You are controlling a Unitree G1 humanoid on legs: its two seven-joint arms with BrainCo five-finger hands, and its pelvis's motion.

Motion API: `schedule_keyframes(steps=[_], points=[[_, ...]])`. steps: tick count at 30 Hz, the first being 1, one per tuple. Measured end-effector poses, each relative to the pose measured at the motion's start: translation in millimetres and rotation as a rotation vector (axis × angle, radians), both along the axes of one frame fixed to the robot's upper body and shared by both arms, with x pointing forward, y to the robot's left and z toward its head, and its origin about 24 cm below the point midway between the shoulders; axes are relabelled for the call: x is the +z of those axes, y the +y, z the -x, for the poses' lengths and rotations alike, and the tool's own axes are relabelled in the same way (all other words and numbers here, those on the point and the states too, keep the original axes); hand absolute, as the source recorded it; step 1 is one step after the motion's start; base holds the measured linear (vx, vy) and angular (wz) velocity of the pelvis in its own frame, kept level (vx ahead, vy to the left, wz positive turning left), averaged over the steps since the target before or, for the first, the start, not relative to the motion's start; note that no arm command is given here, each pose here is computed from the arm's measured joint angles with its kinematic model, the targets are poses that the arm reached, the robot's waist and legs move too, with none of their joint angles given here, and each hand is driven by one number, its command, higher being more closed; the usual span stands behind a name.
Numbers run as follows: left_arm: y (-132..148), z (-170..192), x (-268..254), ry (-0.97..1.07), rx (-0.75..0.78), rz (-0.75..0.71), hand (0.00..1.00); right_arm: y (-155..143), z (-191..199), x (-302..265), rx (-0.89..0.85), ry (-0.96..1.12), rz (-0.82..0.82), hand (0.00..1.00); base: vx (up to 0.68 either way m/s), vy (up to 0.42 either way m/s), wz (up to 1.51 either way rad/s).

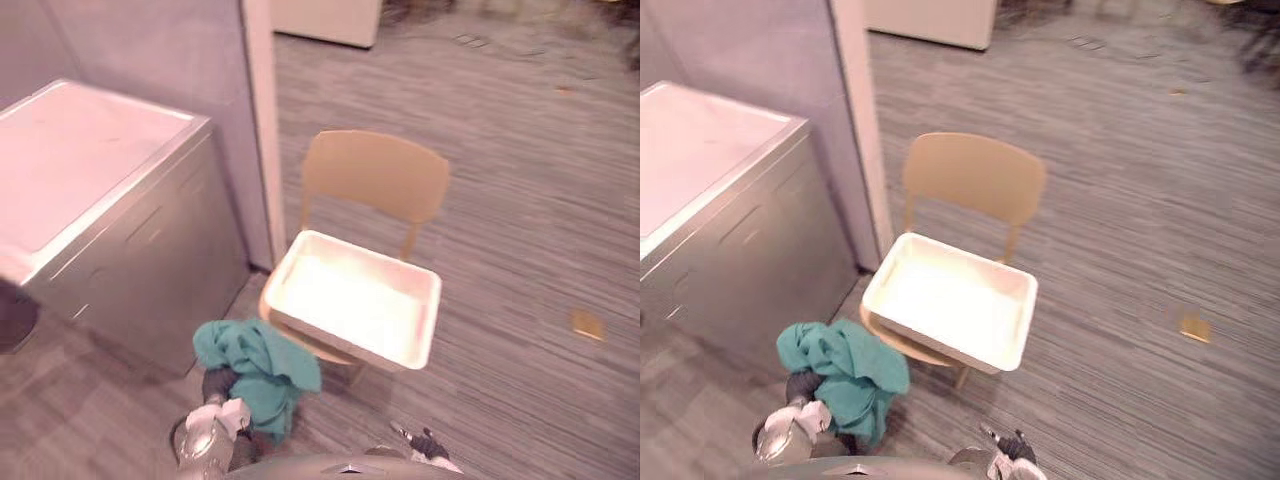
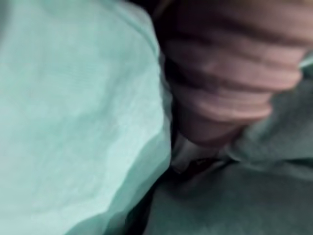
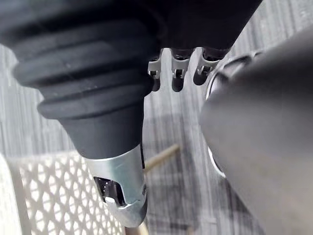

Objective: Pick up the laundry basket with both hands and put the clothes into the washing machine.

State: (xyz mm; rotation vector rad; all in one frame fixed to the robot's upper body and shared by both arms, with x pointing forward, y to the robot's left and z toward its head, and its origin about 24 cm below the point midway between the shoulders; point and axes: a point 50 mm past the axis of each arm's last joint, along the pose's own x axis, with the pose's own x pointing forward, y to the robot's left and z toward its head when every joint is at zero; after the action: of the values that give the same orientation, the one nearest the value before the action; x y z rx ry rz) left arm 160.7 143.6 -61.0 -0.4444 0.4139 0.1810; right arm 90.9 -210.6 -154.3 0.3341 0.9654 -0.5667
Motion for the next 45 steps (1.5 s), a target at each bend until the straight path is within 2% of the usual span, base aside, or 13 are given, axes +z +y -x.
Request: schedule_keyframes(steps=[3, 7, 10, 12, 15, 17, 22, 26, 32, 34, 38, 44, 45], points=[[0.5, -8.2, 5.7, -0.033, 0.003, -0.002, 1.00, -5.5, 11.4, -2.4, -0.075, 0.021, -0.003, 0.00, 0.03, 0.154, 0.81], [-5.7, -6.7, -9.6, 0.041, 0.018, 0.094, 1.00, -10.8, 26.0, -7.1, -0.149, 0.073, -0.018, 0.00, 0.05, 0.214, 0.40], [-13.7, -10.5, -7.3, 0.032, -0.084, 0.052, 1.00, -14.1, 33.0, -8.9, -0.225, 0.101, -0.028, 0.00, 0.10, 0.315, 0.45], [-12.1, -11.5, -6.7, 0.028, -0.114, 0.006, 1.00, -18.1, 24.4, -6.4, -0.239, 0.086, -0.009, 0.00, 0.09, 0.327, 0.05], [-0.8, -12.6, -6.2, 0.028, -0.086, -0.033, 1.00, -17.8, 11.3, -3.5, -0.234, 0.050, -0.009, 0.00, 0.08, 0.215, 0.11], [6.2, -11.1, -7.0, 0.037, -0.044, -0.030, 1.00, -3.2, 4.2, -3.5, -0.177, 0.026, -0.039, 0.00, 0.05, 0.169, 0.37], [-7.2, -5.9, -10.8, 0.059, -0.034, 0.020, 1.00, 10.0, -5.9, 2.0, -0.103, -0.068, -0.069, 0.00, 0.02, 0.029, 0.38], [-14.4, -0.2, -18.9, 0.101, -0.044, 0.043, 1.00, 12.4, -0.4, 0.3, -0.077, -0.052, -0.069, 0.00, 0.14, 0.008, 0.32], [-10.4, 6.8, -19.3, 0.097, -0.060, 0.047, 1.00, 11.8, -4.6, 0.7, 0.031, -0.031, -0.038, 0.00, 0.09, -0.037, 0.01], [-2.3, 13.9, -19.9, 0.106, -0.022, 0.042, 1.00, 11.8, -6.9, 1.0, 0.057, -0.028, -0.034, 0.00, 0.03, 0.019, -0.29], [0.4, 16.8, -20.2, 0.113, -0.009, 0.036, 1.00, 11.8, -4.7, -0.4, 0.053, -0.014, -0.035, 0.00, 0.04, 0.165, -0.21], [-21.6, 20.4, -27.9, 0.157, -0.115, 0.056, 1.00, -10.9, 10.6, -5.7, -0.004, 0.072, -0.003, 0.00, 0.18, 0.612, -0.04], [-7.6, 23.5, -33.5, 0.189, -0.122, 0.008, 1.00, 6.7, 18.8, -11.5, -0.042, 0.101, -0.066, 0.00, 0.23, 0.536, 0.04]])
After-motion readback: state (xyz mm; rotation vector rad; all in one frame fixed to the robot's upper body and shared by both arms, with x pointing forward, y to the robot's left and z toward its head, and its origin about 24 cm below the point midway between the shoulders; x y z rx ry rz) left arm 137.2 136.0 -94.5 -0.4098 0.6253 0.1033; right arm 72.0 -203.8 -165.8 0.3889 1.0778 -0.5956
